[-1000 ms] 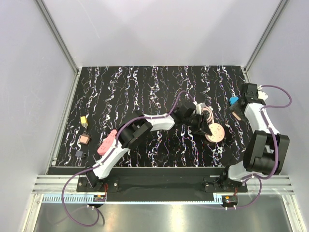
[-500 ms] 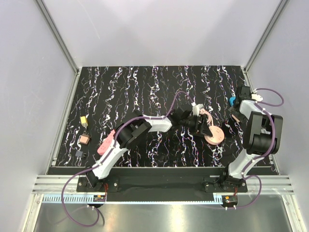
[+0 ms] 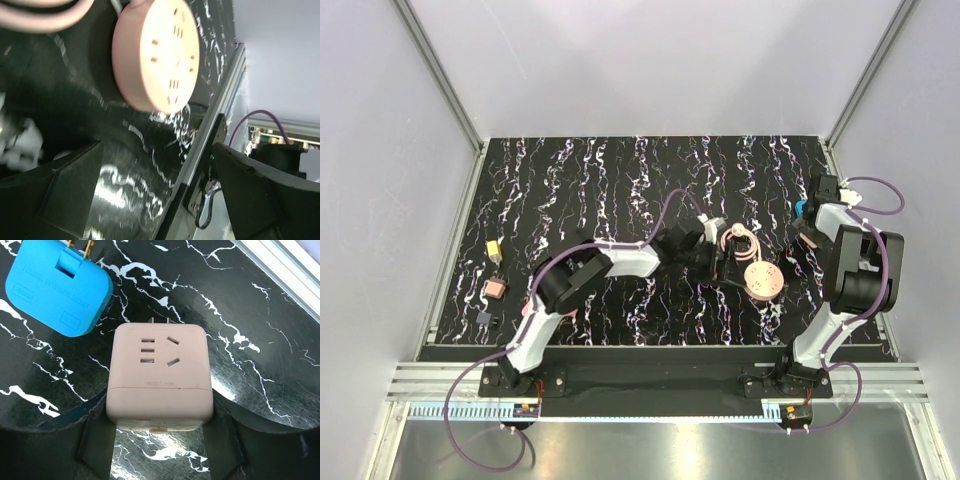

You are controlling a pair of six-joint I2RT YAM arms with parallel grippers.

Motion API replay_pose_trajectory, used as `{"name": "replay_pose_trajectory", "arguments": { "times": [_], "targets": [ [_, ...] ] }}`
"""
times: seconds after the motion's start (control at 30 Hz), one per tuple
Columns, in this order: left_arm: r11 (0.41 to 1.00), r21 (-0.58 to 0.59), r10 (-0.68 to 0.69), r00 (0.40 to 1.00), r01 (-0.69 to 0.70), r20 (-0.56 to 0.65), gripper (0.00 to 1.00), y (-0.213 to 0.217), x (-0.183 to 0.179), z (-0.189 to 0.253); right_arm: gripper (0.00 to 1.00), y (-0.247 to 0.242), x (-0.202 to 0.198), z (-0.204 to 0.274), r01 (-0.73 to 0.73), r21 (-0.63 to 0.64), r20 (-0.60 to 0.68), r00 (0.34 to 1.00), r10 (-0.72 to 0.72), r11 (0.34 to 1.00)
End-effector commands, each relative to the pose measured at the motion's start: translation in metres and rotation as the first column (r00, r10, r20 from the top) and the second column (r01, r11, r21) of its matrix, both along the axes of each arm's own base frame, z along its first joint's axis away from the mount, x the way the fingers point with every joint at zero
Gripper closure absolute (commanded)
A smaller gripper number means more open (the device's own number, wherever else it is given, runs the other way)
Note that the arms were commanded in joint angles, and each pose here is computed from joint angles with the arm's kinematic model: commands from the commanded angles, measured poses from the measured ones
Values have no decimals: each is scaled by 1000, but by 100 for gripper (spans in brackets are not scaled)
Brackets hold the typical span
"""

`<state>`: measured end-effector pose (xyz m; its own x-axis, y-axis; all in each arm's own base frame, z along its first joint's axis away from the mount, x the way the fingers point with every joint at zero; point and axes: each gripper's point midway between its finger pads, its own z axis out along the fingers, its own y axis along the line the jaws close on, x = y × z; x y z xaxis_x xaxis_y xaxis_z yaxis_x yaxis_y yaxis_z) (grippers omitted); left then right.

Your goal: Pull the plug off the socket

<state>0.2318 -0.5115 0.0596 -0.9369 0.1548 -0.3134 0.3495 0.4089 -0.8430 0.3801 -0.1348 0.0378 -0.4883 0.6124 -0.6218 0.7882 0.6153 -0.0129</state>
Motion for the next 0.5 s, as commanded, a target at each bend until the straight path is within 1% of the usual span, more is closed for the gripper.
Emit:
{"name": "replay_pose_trajectory", "arguments": {
  "times": [0.0, 0.03, 0.07, 0.1, 0.17, 0.2, 0.23, 0.3, 0.33, 0.4, 0.43, 0.47],
  "targets": [
    [999, -22, 33, 995, -31, 89, 3, 11, 2, 39, 42, 3, 10, 2, -36, 20, 21, 999, 35, 999],
    [999, -39, 38, 993, -34, 109, 3, 14, 1, 53, 37, 6, 8, 1, -45, 30, 17, 999, 44, 999],
    [999, -26, 41, 993, -38, 114, 3, 20, -2, 50, 32, 8, 7, 3, -51, 34, 21, 999, 50, 998],
    [998, -45, 47, 990, -41, 130, 3, 24, -4, 64, 27, 9, 6, 4, -54, 40, 24, 998, 53, 998],
    [998, -36, 53, 989, -48, 135, 3, 33, -8, 64, 18, 12, 4, 10, -70, 46, 29, 997, 69, 997],
    [997, -52, 59, 987, -52, 152, 3, 37, -10, 76, 2, 12, 3, 12, -78, 44, 22, 997, 77, 996],
    [997, -30, 70, 986, -66, 154, 2, 44, -12, 69, 0, 12, 0, 15, -85, 49, -5, 996, 85, 995],
    [996, -39, 84, 982, -78, 169, 1, 51, -14, 79, 0, 12, -4, 23, -88, 40, -45, 995, 90, 995],
    [996, -30, 85, 983, -81, 161, 1, 55, -17, 76, 0, 14, -9, 27, -92, 34, -69, 993, 94, 995],
    [996, -42, 87, 982, -82, 167, 1, 60, -21, 83, 0, 22, -11, 40, -112, 26, -63, 992, 113, 993],
    [996, -31, 84, 984, -80, 156, 1, 65, -26, 77, 0, 25, -14, 46, -122, 23, -68, 990, 123, 992],
    [996, -28, 90, 984, -86, 156, 1, 69, -28, 76, 0, 30, -16, 61, -137, 13, -39, 990, 137, 990]
  ]
}}
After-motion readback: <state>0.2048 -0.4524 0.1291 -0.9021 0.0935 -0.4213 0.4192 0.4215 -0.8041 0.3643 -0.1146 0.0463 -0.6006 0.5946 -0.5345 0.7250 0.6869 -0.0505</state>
